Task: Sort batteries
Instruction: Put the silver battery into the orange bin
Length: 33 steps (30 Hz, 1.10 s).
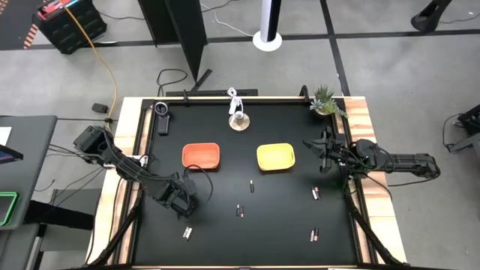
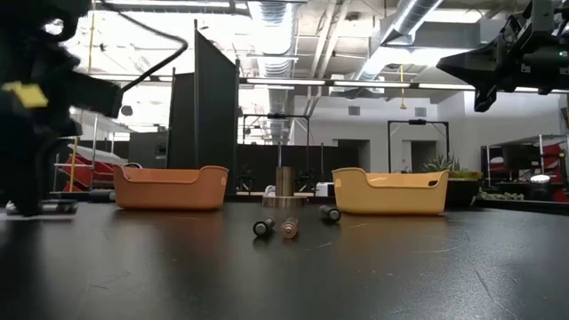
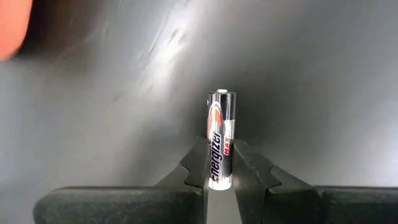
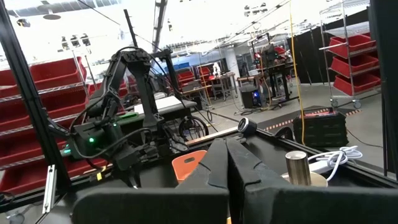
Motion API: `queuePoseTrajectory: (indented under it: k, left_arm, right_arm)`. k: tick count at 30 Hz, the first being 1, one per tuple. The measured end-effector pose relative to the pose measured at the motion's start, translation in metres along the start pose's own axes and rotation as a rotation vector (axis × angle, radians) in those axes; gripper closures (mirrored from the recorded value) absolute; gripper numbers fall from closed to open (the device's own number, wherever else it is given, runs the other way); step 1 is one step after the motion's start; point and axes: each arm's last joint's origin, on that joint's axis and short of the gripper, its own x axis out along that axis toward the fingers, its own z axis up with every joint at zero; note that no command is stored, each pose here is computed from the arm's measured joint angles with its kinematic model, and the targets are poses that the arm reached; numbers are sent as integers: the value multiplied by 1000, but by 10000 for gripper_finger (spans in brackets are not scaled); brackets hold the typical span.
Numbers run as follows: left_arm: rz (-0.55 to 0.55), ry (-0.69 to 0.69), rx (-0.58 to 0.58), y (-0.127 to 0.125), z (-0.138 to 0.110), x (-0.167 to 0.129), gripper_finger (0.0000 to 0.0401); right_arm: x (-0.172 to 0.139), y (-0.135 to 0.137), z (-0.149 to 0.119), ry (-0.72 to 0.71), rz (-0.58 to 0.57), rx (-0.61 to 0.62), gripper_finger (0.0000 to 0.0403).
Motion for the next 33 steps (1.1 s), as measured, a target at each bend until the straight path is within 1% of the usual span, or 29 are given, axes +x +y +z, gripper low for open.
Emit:
queuePoseTrajectory:
  k: [5,7,10,13,17,24,27,30,33]
  left_arm:
    - [-30,-41,32,-2,6,-14,363]
    - [-32,-96,33,-2,10,-23,363]
    - [6,-202,30,1,15,-35,363]
    - [49,-306,-14,10,21,-46,363]
    - [129,-365,-116,28,31,-51,363]
    - [211,-364,-309,63,59,-45,359]
    - [233,-342,-343,78,68,-42,359]
    - [244,-319,-352,88,74,-39,356]
    - [259,-311,-360,96,77,-38,343]
  right_arm:
    - [0,0,0,0,0,0,397]
    - [0,0,0,0,0,0,397]
    - [0,0,0,0,0,0,397]
    - [0,0,0,0,0,0,397]
    - [0,0,0,0,0,0,397]
    - [0,0,0,0,0,0,397]
    - [0,0,0,0,0,0,397]
    - [0,0,0,0,0,0,397]
    - [0,0,0,0,0,0,397]
